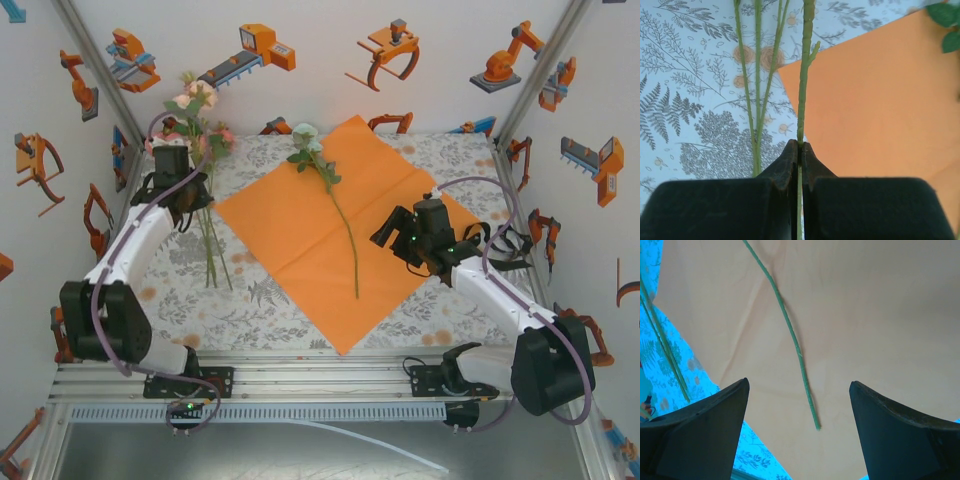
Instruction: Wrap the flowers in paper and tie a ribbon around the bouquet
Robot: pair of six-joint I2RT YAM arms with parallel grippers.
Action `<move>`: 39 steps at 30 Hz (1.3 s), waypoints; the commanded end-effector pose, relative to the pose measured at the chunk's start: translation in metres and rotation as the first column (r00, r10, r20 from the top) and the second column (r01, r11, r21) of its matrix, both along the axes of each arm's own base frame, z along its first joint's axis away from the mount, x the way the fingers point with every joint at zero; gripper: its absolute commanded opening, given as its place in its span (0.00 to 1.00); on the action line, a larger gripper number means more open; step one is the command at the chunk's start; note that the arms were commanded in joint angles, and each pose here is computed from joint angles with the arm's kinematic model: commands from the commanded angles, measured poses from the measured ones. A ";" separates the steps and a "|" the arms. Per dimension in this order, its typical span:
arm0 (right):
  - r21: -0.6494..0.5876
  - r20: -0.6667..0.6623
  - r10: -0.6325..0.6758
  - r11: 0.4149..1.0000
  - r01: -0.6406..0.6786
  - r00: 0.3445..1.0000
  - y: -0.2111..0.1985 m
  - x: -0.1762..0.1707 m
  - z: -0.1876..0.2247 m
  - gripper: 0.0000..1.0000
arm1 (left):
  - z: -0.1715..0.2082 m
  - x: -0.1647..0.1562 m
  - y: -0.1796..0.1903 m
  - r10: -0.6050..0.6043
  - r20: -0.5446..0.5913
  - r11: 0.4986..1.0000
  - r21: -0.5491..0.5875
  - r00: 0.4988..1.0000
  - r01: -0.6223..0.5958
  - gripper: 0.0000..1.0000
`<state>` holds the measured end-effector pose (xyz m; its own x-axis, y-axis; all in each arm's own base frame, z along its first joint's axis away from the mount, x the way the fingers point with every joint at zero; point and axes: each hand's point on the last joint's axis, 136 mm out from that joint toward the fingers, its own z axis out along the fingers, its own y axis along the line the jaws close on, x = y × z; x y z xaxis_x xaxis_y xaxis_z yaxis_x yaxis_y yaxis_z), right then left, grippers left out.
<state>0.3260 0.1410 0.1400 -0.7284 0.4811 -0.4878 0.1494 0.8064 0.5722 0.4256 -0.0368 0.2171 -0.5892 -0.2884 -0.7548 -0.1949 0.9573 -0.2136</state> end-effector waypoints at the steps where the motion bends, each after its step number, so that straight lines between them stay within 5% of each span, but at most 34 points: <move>1: 0.028 0.040 -0.006 1.000 0.005 0.999 0.005 0.007 0.016 0.74 | 0.052 0.002 -0.031 -0.042 0.185 0.983 -0.168 0.982 0.074 0.00; 9: 0.036 0.035 -0.010 0.999 0.009 0.999 0.006 0.005 0.014 0.74 | 0.087 0.033 -0.185 -0.327 0.308 0.848 -0.322 0.893 0.422 0.00; 15: 0.023 0.038 -0.020 1.000 0.019 0.999 0.001 -0.001 0.012 0.74 | 0.059 0.050 -0.305 -0.459 0.281 0.780 -0.327 0.843 0.534 0.00; 19: 0.010 0.041 -0.028 1.000 0.028 0.999 -0.004 -0.007 0.010 0.74 | 0.024 0.059 -0.353 -0.469 0.243 0.770 -0.359 0.849 0.527 0.00; 27: 0.014 0.027 -0.036 0.999 0.035 0.999 -0.007 -0.013 -0.003 0.74 | -0.068 0.073 -0.398 -0.480 0.090 0.771 -0.431 0.873 0.468 0.00; 35: 0.005 0.022 -0.033 0.999 0.033 0.999 -0.007 -0.013 -0.006 0.74 | -0.119 0.077 -0.380 -0.412 -0.018 0.851 -0.366 0.911 0.377 0.00; 39: 0.004 0.024 -0.036 0.999 0.036 0.999 -0.008 -0.013 -0.005 0.74 | -0.115 0.074 -0.380 -0.415 -0.013 0.827 -0.423 0.910 0.371 0.15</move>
